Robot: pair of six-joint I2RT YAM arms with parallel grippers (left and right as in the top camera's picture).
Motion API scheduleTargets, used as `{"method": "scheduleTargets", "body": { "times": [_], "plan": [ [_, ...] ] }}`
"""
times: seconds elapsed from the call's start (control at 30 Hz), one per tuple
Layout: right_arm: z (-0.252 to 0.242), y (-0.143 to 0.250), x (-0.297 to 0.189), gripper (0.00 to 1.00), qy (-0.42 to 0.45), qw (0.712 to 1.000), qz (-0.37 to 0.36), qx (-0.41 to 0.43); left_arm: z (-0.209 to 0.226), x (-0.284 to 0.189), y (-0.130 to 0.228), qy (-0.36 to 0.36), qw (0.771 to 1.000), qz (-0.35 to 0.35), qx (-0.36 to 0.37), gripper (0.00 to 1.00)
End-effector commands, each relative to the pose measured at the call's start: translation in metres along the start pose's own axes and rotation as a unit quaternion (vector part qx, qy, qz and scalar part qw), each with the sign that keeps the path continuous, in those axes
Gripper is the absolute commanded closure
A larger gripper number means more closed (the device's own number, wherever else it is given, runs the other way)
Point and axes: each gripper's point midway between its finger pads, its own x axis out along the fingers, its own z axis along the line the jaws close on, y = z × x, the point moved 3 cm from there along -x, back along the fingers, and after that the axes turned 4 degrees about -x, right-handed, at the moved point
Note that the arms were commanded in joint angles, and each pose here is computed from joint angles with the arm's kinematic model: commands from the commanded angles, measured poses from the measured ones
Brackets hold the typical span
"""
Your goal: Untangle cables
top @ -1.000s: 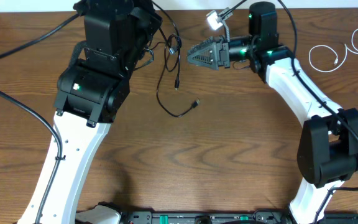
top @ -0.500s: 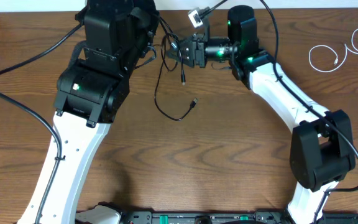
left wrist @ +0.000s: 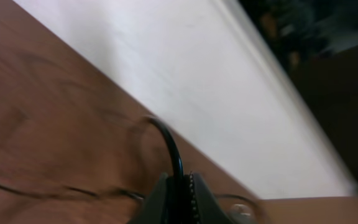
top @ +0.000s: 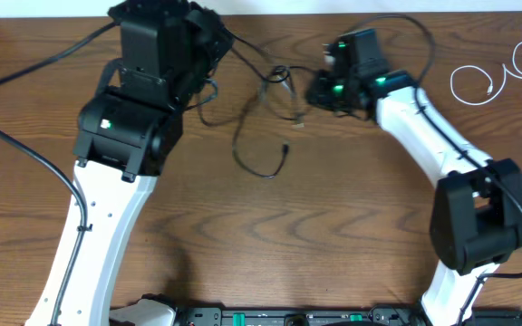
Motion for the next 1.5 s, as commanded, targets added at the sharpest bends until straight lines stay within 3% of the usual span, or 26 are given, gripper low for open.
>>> {"method": "scheduleTargets", "body": {
  "times": [0.0,0.2,0.53,0.8,1.17,1.3,1.4,1.47],
  "plan": [
    [-0.057,-0.02,-0.025,0.99,0.105,0.994,-0.034,-0.014,0.016,-0.004,-0.018,-0.028,0.997,-0.018,0.076,0.93],
    [-0.127,-0.015,-0.053,0.99,0.182,0.983,0.0,0.024,0.053,-0.006,-0.047,-0.088,0.991,-0.036,0.092,0.93],
    [-0.199,-0.012,-0.091,0.99,0.241,0.966,0.012,0.091,0.106,-0.02,-0.095,-0.169,0.978,-0.073,0.097,0.92],
    [-0.19,-0.012,-0.091,0.99,0.18,0.983,0.03,0.037,0.126,-0.028,-0.108,-0.222,0.961,-0.089,0.141,0.92],
    [-0.243,-0.007,-0.131,0.99,0.191,0.972,0.013,0.138,0.184,-0.059,-0.163,-0.322,0.928,-0.164,0.091,0.93],
    [-0.252,-0.009,-0.144,0.99,0.128,0.978,-0.004,0.165,0.206,-0.056,-0.173,-0.336,0.926,-0.154,0.078,0.93],
    [-0.238,-0.015,-0.148,0.99,0.054,0.99,-0.015,0.126,0.209,-0.043,-0.17,-0.327,0.933,-0.129,0.082,0.93],
    [-0.233,-0.016,-0.152,0.99,0.049,0.992,-0.019,0.114,0.213,-0.037,-0.17,-0.331,0.931,-0.125,0.087,0.93]
  ]
}}
